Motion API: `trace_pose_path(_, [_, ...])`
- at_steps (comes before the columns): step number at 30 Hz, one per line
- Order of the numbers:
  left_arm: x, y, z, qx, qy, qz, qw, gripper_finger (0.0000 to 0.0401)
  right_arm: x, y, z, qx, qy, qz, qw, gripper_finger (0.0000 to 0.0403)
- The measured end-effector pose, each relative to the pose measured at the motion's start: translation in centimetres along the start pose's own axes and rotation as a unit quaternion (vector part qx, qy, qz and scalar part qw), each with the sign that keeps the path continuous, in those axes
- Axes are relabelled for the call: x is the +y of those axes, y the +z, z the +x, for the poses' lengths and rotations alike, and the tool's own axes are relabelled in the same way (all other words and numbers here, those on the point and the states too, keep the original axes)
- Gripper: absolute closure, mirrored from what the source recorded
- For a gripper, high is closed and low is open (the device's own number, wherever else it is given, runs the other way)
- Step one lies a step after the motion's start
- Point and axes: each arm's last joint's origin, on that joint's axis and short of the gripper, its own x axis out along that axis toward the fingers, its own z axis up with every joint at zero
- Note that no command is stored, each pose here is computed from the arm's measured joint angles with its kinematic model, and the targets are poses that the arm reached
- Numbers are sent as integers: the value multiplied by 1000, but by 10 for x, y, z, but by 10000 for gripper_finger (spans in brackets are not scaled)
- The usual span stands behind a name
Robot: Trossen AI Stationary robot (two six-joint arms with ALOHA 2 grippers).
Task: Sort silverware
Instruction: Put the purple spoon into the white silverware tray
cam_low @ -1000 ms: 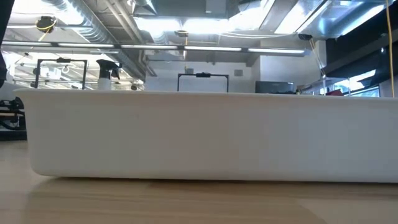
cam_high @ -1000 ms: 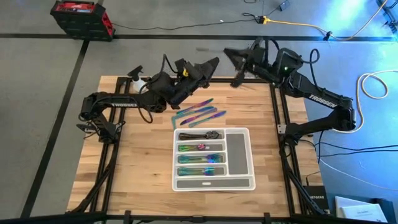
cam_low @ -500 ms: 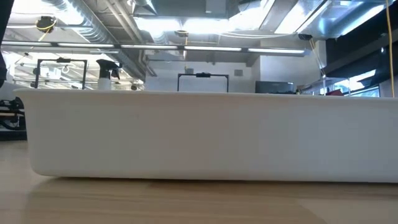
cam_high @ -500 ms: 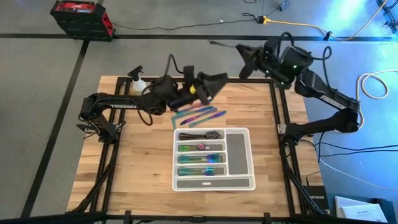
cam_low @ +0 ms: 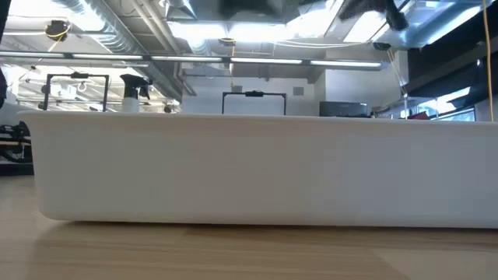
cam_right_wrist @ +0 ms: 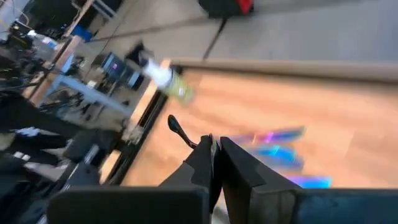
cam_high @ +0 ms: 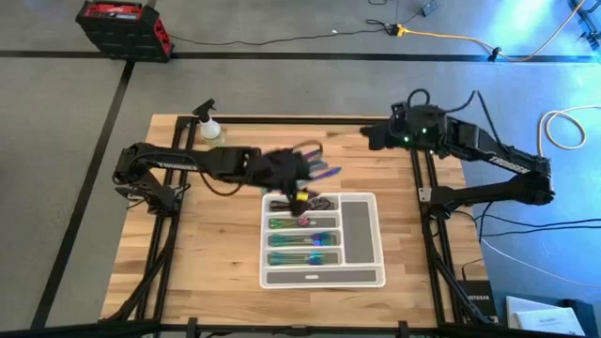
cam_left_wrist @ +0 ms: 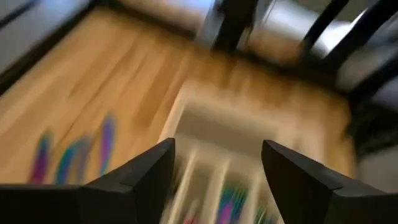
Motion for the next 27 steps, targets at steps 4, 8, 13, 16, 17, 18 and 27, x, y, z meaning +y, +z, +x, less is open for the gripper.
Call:
trace_pose_path(4, [-6,-32,-11,110,96,65,987,174,-18,-47,28,119,52,68,989,402])
trace_pose_path(8, [-9,-58,-23,178,182,90,963,174,-33,-95,57,174,60,129,974,402])
trace_pose_path(13, [-8,-95,-36,170,256,55,950,180,-37,-129,70,177,23,150,972,402])
trace_pose_path(16, [-2,-122,-38,164,241,6,957,193,-30,-139,74,181,10,143,973,402])
trace_pose_path(17, [0,-132,-37,168,227,-9,959,198,-27,-142,77,182,4,146,972,402])
trace_pose_path(18, [3,-142,-36,171,212,-24,962,202,-23,-146,79,185,-1,148,972,402])
trace_pose_path(27, [38,-196,-39,155,154,-74,973,228,16,-180,118,209,-59,161,963,403])
